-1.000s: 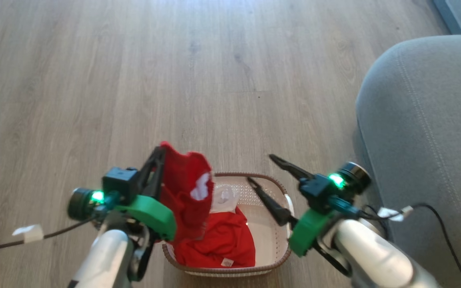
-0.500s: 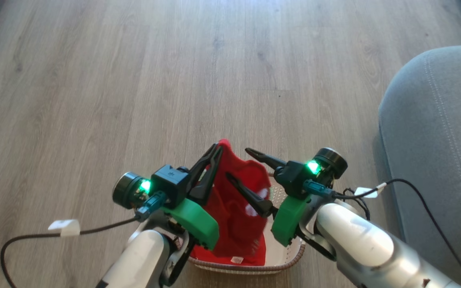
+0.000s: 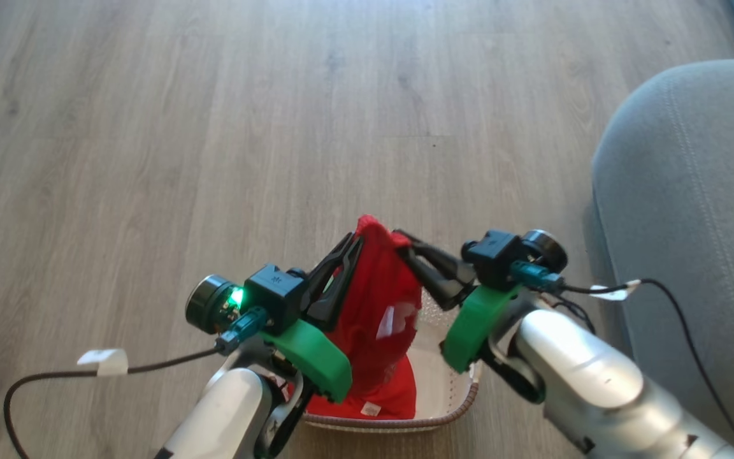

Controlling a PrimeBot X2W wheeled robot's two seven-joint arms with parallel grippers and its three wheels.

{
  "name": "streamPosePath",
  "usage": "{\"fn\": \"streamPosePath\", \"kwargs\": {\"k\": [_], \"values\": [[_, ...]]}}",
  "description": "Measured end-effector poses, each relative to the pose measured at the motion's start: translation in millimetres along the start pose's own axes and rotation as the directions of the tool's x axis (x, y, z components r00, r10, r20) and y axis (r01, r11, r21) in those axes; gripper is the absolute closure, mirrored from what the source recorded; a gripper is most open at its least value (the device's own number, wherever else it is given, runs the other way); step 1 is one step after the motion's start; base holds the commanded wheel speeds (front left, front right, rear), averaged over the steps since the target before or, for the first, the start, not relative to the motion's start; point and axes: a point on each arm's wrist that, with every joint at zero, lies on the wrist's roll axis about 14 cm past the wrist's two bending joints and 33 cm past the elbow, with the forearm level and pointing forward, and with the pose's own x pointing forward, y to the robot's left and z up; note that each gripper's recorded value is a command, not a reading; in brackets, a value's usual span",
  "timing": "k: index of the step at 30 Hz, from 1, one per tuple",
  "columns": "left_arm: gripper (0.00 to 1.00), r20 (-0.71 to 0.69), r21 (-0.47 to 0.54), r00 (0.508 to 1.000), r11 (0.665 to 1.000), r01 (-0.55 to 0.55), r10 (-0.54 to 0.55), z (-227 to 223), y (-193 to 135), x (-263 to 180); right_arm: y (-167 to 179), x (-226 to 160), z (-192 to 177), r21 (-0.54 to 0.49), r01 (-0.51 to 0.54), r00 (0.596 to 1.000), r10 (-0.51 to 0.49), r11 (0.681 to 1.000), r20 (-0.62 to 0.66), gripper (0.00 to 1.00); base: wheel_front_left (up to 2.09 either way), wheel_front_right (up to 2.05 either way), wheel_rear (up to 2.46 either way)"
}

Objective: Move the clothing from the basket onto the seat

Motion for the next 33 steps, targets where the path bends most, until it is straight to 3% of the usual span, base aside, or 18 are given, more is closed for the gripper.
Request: {"fn": "streamPosePath", "kwargs": {"k": [1,15,26,33], "values": [[0.0,-0.004,0.0,1.0,1.0,0.005,-0.005,-3,-1,1,-5,-3,1,-0.004,0.013,1.0,-0.013,1.0,0.003,1.0,0.0,0.0,0.0],[0.0,-0.069,-0.024,0.989,0.991,0.132,-0.133,-47,-37,14,-87,-59,43,-0.048,0.257,0.961,-0.25,0.965,0.115,1.0,0.0,0.0,0.0],[0.0,-0.083,-0.076,0.946,0.949,0.307,-0.312,-59,-98,28,-144,-148,57,-0.083,0.491,0.866,-0.477,0.867,0.151,1.0,0.0,0.0,0.0],[0.0,-0.082,-0.09,0.929,0.931,0.353,-0.36,-60,-115,30,-155,-179,57,-0.094,0.553,0.83,-0.537,0.828,0.151,1.0,0.0,0.0,0.0]]}}
